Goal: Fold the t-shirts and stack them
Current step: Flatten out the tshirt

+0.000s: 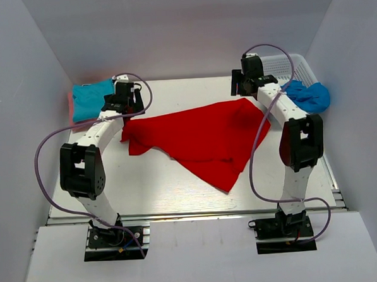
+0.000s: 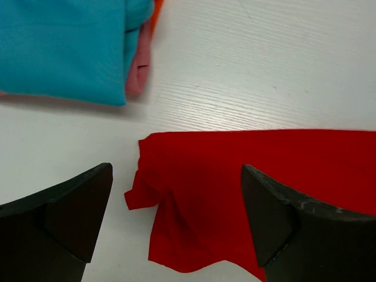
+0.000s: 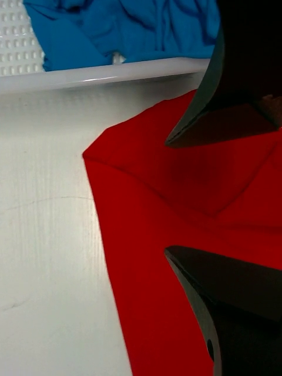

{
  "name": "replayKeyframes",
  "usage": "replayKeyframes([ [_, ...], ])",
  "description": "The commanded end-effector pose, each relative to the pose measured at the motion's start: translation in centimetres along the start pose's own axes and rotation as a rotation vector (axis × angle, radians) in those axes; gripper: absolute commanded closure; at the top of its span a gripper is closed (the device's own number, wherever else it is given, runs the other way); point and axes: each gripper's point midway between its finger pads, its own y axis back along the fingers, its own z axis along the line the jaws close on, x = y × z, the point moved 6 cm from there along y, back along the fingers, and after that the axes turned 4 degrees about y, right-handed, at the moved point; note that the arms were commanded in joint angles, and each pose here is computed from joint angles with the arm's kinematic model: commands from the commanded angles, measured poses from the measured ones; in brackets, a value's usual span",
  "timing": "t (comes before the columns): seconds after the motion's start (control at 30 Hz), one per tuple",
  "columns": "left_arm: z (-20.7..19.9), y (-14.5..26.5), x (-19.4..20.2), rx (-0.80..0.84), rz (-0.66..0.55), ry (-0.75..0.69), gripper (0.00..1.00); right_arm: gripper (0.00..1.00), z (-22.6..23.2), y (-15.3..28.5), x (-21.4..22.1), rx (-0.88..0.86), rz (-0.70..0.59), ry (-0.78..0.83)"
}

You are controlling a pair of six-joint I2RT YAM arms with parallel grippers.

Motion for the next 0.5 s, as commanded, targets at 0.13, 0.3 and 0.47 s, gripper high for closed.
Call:
replayKeyframes([
  [0.13,-4.5,3.6,1.0,0.468,0.02,-0.105,0.0,0.12,0.3,4.7,2.6,-0.065,0.062,-0.069],
  [0.3,-6.1,2.3,5.1,0.594,0.118,-0.122,0.0,0.1,2.4,8.9,8.2,-0.321,0.065,-0.144],
  [0.47,-8.5,0.7,9.2,0.714,0.279,-0.114,0.0,0.1,4.0,10.0,14.1,-0.432,0.152,-0.169],
])
